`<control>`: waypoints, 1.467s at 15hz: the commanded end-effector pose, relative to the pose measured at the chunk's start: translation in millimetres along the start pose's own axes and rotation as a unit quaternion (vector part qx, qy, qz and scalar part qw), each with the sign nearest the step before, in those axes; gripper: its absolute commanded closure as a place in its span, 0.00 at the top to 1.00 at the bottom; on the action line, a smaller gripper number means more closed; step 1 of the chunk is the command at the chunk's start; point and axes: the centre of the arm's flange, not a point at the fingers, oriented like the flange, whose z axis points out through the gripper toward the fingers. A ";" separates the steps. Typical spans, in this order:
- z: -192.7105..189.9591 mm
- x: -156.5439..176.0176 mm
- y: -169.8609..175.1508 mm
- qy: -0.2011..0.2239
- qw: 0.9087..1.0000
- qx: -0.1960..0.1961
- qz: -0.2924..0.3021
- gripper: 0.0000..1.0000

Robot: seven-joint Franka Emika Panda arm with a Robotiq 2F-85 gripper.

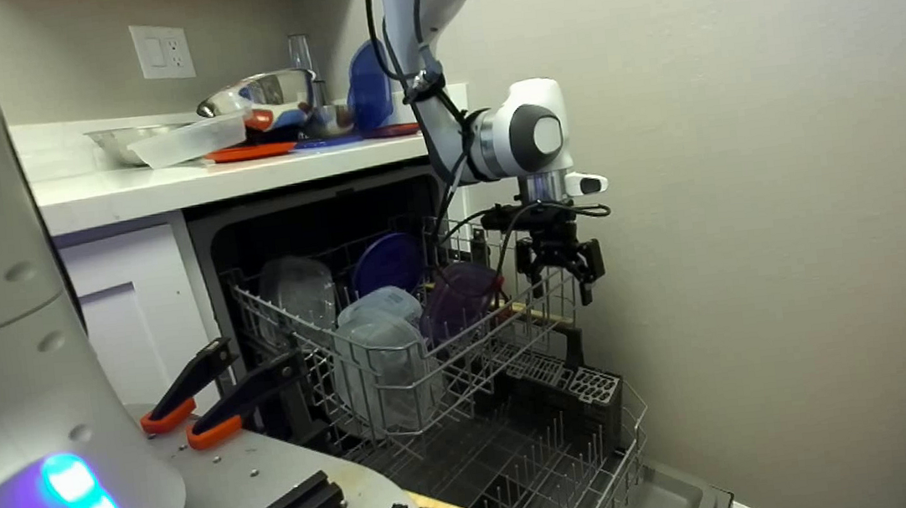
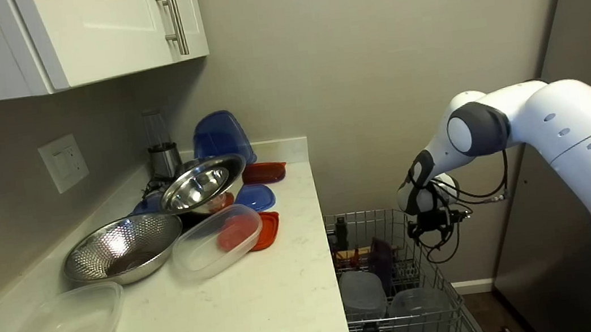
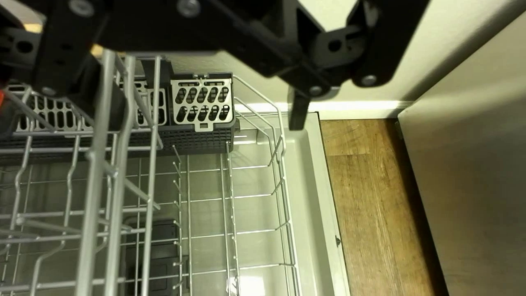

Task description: Pull the dish rack out of the dishwasher

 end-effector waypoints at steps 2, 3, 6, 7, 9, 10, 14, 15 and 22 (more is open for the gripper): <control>1.8 -19.9 19.3 -0.012 1.000 -0.017 0.016 1.00; 5.2 -22.2 22.4 -0.015 1.000 -0.016 0.020 1.00; 9.7 -27.7 32.8 -0.020 0.999 -0.024 0.033 1.00; 10.3 -29.0 36.5 -0.020 0.999 -0.031 0.036 1.00; 8.9 -29.5 42.4 -0.020 0.998 -0.039 0.041 1.00; 7.3 -28.6 45.2 -0.019 0.998 -0.046 0.041 1.00; -5.3 -19.8 56.1 -0.009 0.998 -0.059 0.037 1.00; -11.0 -17.7 54.0 -0.010 0.998 -0.046 0.032 1.00; -97.4 -18.5 24.4 0.023 0.999 0.020 -0.041 1.00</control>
